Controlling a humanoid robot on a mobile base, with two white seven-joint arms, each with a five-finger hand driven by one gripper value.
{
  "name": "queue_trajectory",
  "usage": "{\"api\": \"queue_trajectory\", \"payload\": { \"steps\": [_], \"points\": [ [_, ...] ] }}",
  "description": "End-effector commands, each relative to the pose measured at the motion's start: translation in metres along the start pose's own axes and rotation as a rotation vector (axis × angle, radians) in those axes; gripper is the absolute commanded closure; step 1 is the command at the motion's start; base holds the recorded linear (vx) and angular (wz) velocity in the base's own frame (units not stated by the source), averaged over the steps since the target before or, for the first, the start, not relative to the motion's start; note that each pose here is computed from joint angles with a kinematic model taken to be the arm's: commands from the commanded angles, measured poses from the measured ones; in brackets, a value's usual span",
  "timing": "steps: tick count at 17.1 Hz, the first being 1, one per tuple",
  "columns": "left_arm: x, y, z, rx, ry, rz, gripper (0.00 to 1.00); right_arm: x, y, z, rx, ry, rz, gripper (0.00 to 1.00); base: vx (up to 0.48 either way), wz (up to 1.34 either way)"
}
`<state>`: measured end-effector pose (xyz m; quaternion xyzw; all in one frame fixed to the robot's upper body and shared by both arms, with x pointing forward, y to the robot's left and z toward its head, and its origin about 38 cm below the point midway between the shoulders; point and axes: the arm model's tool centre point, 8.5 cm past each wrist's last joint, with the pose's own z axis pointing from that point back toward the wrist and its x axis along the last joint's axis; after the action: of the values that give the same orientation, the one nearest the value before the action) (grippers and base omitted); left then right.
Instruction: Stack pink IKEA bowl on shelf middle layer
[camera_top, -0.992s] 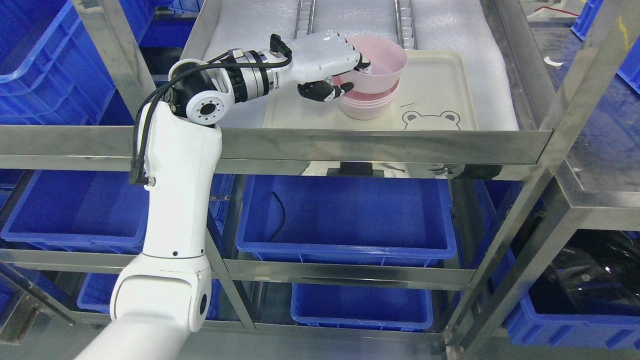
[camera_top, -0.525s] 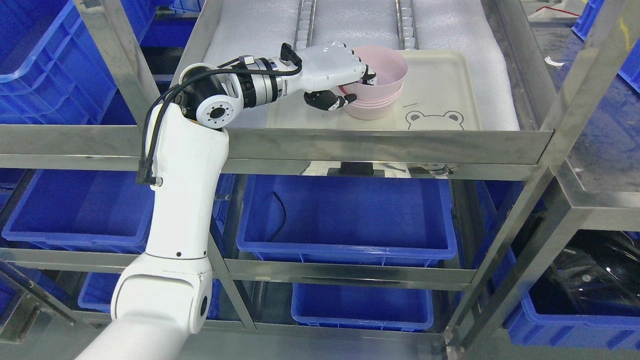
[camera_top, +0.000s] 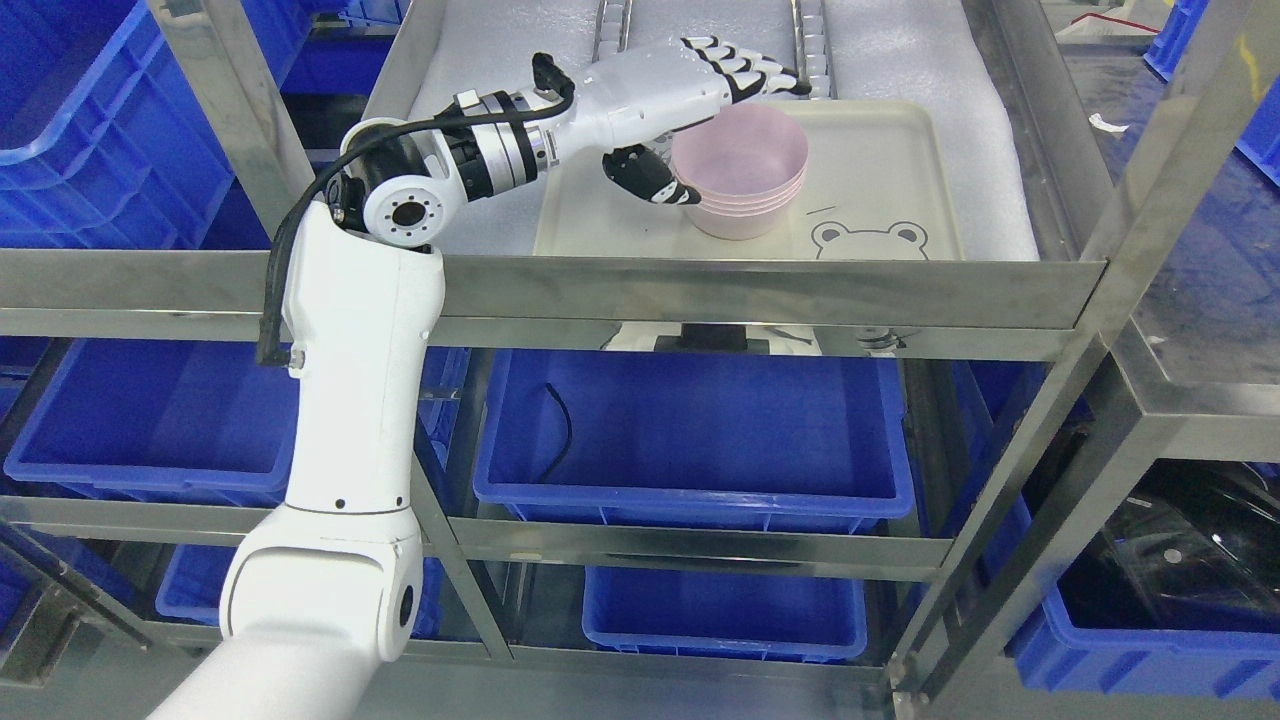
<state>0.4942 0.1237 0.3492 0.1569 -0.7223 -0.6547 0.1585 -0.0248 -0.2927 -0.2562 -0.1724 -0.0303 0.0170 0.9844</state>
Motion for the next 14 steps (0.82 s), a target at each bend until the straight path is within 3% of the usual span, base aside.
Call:
{"api": "queue_trajectory", "payload": {
  "steps": [1,3,9,14],
  "points": [
    [0.010,0.042,0.028,0.363,-0.162,0.146,0.05,0.006,-0.011,-0.003,-0.017,-0.017,0.003,0.00,0.000,0.00],
    [0.035,0.031,0.021,0.453,-0.288,0.248,0.05,0.006,-0.011,-0.003,-0.017,-0.017,0.002,0.00,0.000,0.00],
    [0.138,-0.092,0.006,0.314,-0.496,0.489,0.05,0.006,-0.011,-0.003,-0.017,-0.017,0.002,0.00,0.000,0.00],
    [0.168,-0.124,0.004,0.257,-0.536,0.563,0.05,0.006,-0.011,-0.003,-0.017,-0.017,0.002,0.00,0.000,0.00]
  ]
}}
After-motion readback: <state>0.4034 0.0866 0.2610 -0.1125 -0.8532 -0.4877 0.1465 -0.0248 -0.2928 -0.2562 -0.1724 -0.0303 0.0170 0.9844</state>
